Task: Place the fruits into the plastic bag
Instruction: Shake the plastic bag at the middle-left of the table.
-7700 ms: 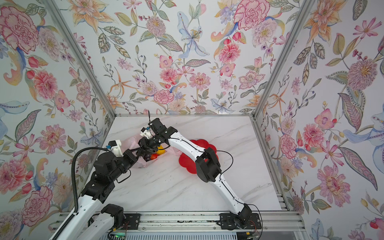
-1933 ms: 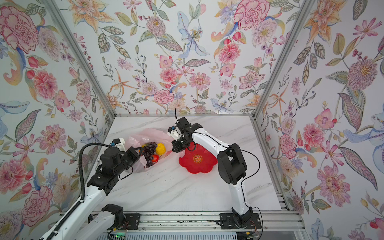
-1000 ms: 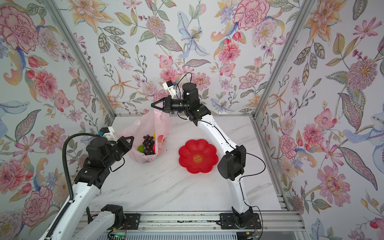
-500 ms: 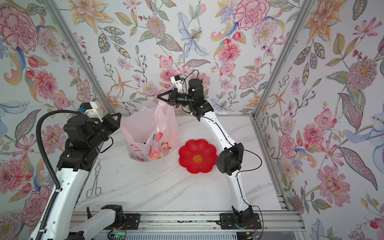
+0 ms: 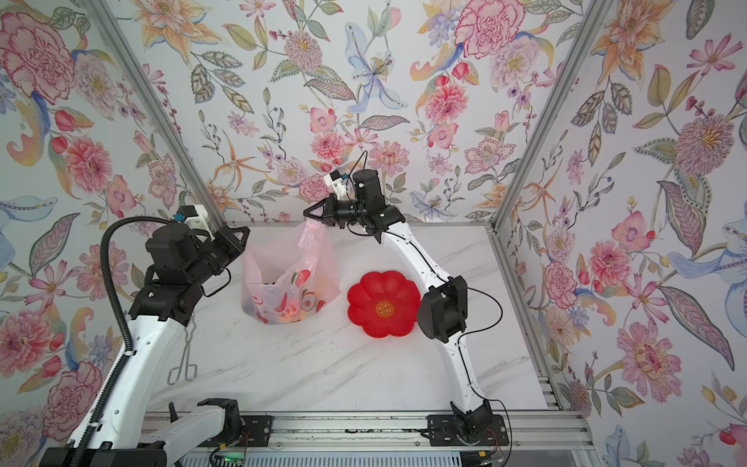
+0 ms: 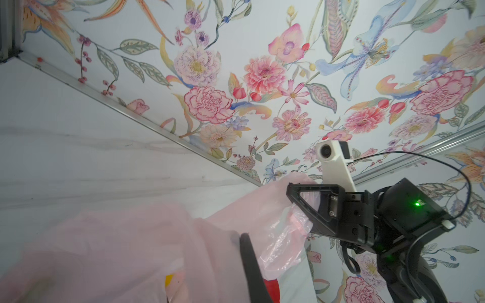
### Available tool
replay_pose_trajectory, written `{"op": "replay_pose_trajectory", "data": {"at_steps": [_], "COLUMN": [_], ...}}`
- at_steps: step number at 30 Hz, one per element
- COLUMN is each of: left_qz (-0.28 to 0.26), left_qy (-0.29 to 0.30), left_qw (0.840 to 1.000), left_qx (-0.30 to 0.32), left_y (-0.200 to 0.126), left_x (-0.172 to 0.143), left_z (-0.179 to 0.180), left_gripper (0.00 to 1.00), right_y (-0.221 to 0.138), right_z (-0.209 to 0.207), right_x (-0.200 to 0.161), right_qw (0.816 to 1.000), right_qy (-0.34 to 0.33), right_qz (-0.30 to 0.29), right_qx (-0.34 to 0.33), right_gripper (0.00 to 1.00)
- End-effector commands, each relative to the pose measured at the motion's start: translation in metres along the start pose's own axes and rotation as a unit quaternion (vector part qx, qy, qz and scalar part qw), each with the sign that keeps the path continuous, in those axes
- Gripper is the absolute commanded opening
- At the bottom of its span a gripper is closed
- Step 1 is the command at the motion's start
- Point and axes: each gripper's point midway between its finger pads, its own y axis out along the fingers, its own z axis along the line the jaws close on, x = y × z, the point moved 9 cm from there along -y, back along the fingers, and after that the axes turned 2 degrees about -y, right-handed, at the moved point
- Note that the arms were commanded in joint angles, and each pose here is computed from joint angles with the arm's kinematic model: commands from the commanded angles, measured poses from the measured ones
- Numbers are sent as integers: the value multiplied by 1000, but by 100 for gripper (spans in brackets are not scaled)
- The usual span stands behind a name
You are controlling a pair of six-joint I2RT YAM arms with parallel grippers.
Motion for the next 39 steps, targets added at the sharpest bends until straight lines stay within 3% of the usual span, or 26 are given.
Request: {"op": "replay_pose_trajectory", "data": {"at_steps": [1,9,18,22,28,35,39], "left_qz": [11,-9,-67,-58,-43,-51,-56], "left_qy": [17,4,27,27,-2,12,12], "left_qw": [999,1000,994,995,997,995,995], "left_qx": [29,-8,-81,-78,-71,-80,-86], "left_y": [19,24,-12,-8,2,4,9], "left_x": [-5,13,58,55,34,45,50], "left_z": [17,-1,-59,-55,-33,-43,-46], "left_gripper": [0,0,0,0,0,0,0], "right_y": [6,4,-38,-49,-38,-65,-74], "right_z": [-26,-22,53,52,28,61,50], "right_x": [-6,-18,28,37,30,54,59], "right_qw": [999,998,995,994,998,990,989], "right_qy": [8,3,-71,-71,-42,-82,-80], "right_qz": [9,29,-66,-85,-56,-112,-121], "right_qx": [-32,-51,-4,-1,-4,21,10], "right_gripper": [0,0,0,0,0,0,0]}}
